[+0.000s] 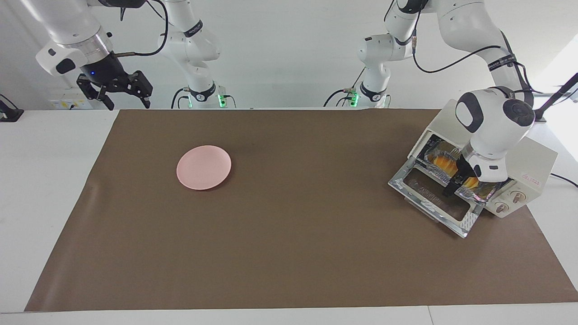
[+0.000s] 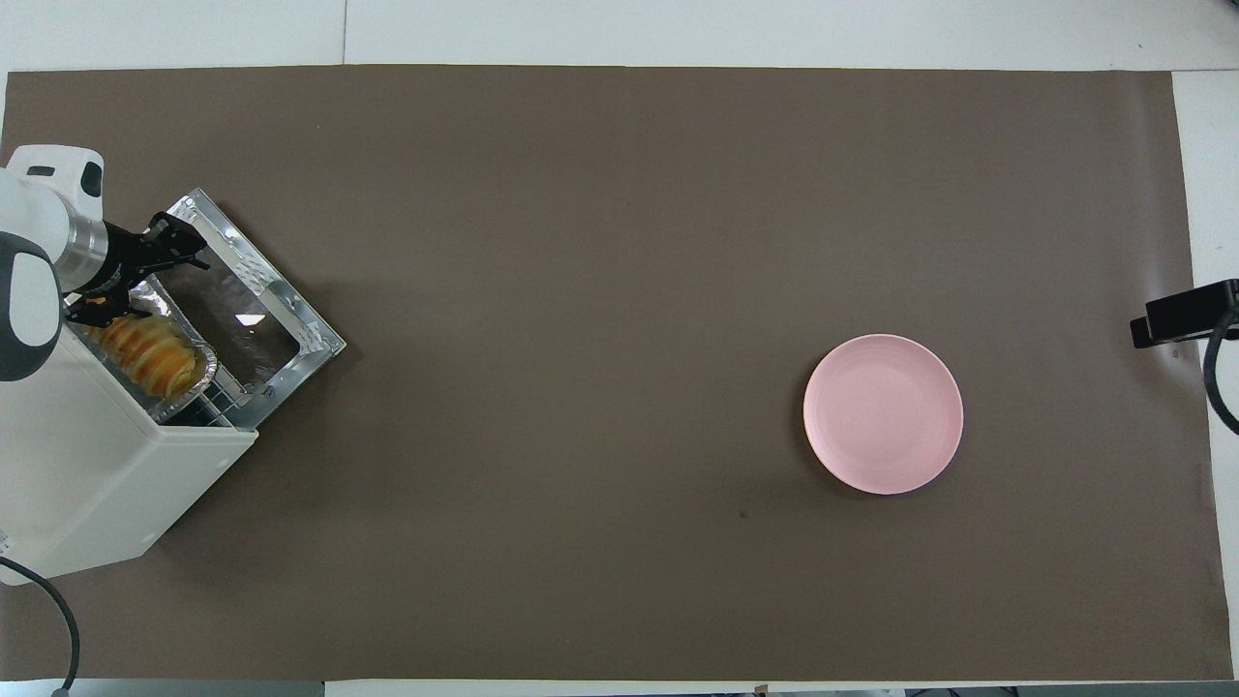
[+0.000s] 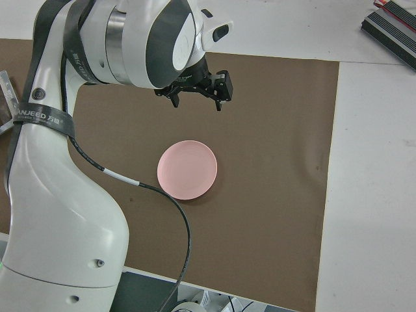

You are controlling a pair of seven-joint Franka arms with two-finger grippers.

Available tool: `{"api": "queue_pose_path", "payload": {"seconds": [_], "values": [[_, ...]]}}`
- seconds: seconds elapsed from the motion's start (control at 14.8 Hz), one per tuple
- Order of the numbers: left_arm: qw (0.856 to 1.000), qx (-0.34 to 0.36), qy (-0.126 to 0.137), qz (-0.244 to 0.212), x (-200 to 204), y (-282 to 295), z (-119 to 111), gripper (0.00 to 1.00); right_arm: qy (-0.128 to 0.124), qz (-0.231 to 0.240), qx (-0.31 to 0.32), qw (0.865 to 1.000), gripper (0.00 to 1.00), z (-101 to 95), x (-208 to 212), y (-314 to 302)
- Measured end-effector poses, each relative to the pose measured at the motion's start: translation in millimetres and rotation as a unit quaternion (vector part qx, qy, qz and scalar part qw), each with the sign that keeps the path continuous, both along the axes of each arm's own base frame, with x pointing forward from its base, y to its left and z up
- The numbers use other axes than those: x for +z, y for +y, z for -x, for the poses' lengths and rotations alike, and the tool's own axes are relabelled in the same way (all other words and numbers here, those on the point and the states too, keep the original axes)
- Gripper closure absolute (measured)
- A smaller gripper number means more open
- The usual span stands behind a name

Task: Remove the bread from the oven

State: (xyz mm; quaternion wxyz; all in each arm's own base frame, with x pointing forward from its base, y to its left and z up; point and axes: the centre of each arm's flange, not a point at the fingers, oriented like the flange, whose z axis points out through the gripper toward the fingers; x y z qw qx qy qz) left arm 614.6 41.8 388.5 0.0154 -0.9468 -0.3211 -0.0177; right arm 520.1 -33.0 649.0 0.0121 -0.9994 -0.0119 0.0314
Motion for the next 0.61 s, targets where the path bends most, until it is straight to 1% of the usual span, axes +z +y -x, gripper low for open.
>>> {"api": "queue_pose_path", "payload": {"seconds": [0.07,0.14,0.2,0.34,0.41,0.54,0.61], "values": [[1.0,-0.001,0.0,0.0,-4.3,-1.7,1.4,0.3,0.0,0.0,0.0,1.0,0.0,0.0,0.0,0.0],[1.0,-0.004,0.001,0.0,-9.5,-5.1,3.2,0.3,0.0,0.0,0.0,1.0,0.0,0.0,0.0,0.0],[1.0,-0.006,0.003,0.0,-14.3,-8.7,5.1,0.34,0.0,0.0,0.0,1.0,0.0,0.0,0.0,0.0],[1.0,-0.015,0.007,-0.007,-17.8,-13.1,7.0,0.58,0.0,0.0,0.0,1.0,0.0,0.0,0.0,0.0],[1.0,-0.023,0.007,-0.012,-16.8,-17.4,6.9,0.71,0.0,0.0,0.0,1.0,0.0,0.0,0.0,0.0],[0.999,-0.049,0.001,-0.015,-11.7,-41.7,4.3,0.93,0.0,0.0,0.0,1.0,0.0,0.0,0.0,0.0],[0.997,-0.072,-0.004,-0.016,-6.5,-65.2,1.9,0.98,0.0,0.0,0.0,1.0,0.0,0.0,0.0,0.0]]}}
